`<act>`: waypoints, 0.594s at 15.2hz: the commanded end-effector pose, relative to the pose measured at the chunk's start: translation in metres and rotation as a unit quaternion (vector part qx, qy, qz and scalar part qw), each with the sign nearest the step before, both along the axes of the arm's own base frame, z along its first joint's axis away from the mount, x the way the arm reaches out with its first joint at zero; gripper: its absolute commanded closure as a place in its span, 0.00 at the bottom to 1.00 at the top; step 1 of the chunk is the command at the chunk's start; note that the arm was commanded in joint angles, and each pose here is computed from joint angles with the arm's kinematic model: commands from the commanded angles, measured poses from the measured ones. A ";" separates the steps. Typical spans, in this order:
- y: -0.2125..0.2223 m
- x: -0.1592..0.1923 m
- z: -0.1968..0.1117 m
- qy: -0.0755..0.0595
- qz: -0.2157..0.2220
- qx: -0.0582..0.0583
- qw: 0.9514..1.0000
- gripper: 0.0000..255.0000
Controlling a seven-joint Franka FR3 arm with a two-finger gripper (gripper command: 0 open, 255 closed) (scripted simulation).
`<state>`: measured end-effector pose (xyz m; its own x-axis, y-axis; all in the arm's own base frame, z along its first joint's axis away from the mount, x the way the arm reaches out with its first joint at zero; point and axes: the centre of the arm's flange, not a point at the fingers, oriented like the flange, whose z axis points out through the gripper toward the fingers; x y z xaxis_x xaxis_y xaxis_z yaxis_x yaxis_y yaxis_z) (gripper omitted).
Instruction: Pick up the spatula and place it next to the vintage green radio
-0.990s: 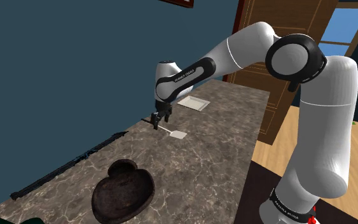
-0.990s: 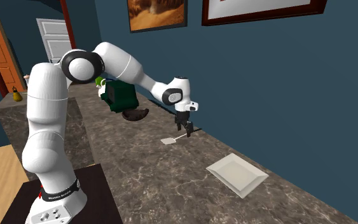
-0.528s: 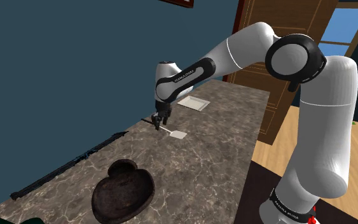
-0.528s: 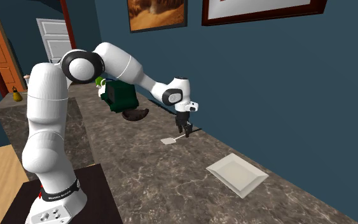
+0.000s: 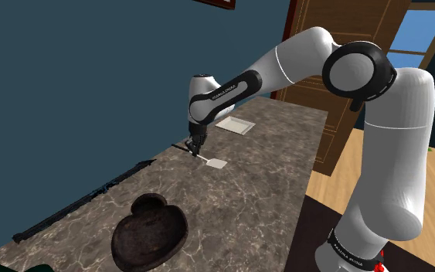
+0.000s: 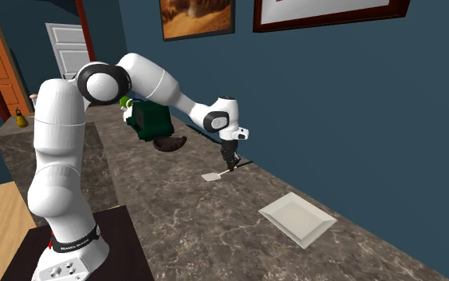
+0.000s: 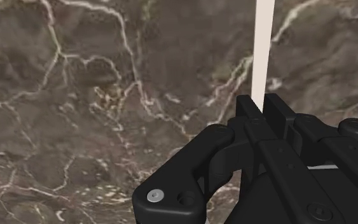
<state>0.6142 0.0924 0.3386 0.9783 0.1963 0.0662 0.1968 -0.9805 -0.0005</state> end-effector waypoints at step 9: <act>0.000 0.000 0.042 0.000 0.000 0.000 1.000 1.00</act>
